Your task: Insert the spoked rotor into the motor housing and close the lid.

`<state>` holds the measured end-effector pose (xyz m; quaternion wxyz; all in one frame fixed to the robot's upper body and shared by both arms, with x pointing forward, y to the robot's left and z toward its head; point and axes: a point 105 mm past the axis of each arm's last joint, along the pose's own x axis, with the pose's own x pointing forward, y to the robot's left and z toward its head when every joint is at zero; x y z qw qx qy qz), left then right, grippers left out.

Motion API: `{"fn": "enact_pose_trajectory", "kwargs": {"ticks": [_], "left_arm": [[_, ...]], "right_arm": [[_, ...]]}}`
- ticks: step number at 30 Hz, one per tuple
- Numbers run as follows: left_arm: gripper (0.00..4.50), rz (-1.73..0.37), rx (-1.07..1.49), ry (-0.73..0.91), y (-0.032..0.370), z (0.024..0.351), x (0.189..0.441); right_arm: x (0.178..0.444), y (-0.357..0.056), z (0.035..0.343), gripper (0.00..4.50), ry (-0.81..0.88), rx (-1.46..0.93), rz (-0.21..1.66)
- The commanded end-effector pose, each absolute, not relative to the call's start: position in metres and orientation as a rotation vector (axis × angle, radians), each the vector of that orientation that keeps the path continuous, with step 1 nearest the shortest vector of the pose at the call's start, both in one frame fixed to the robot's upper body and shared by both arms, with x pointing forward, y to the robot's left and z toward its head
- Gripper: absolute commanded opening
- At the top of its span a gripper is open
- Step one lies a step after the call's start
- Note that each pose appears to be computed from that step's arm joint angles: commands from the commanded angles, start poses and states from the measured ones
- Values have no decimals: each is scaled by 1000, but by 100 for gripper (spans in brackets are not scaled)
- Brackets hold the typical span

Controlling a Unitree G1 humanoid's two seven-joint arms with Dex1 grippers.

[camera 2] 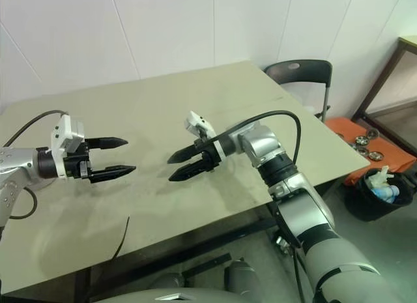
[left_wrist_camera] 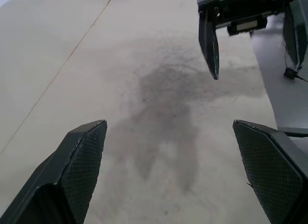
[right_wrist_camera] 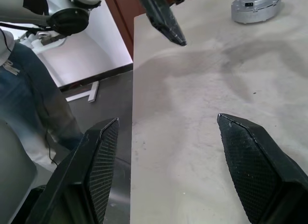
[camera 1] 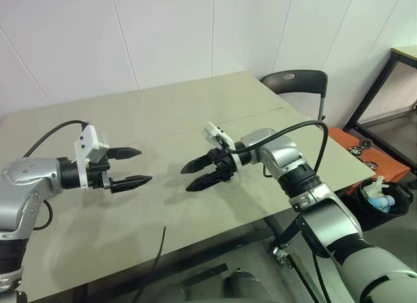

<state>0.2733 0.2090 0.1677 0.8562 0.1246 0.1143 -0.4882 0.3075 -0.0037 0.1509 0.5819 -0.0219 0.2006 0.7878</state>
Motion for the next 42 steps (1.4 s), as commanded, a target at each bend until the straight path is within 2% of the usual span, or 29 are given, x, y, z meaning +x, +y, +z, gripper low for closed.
{"fn": "enact_pose_trajectory", "kwargs": {"ticks": [1, 11, 18, 26, 30, 35, 42], "left_arm": [[446, -1009, 286, 196, 210, 181, 268], [446, -979, 293, 199, 211, 177, 263], [446, -914, 394, 177, 218, 161, 258], [446, -888, 427, 140, 217, 155, 255], [446, -895, 359, 152, 218, 158, 253], [446, -916, 359, 245, 226, 152, 251], [446, -917, 359, 241, 229, 152, 252]], "right_arm": [[304, -1, 164, 344, 423, -65, 1888], [311, -1, 168, 344, 414, -119, 1892], [322, -7, 156, 344, 395, -246, 1841], [326, -9, 160, 344, 322, -268, 1850], [326, -8, 157, 344, 319, -273, 1849], [325, -7, 153, 344, 343, -280, 1851], [325, -6, 155, 344, 348, -266, 1842]]}}
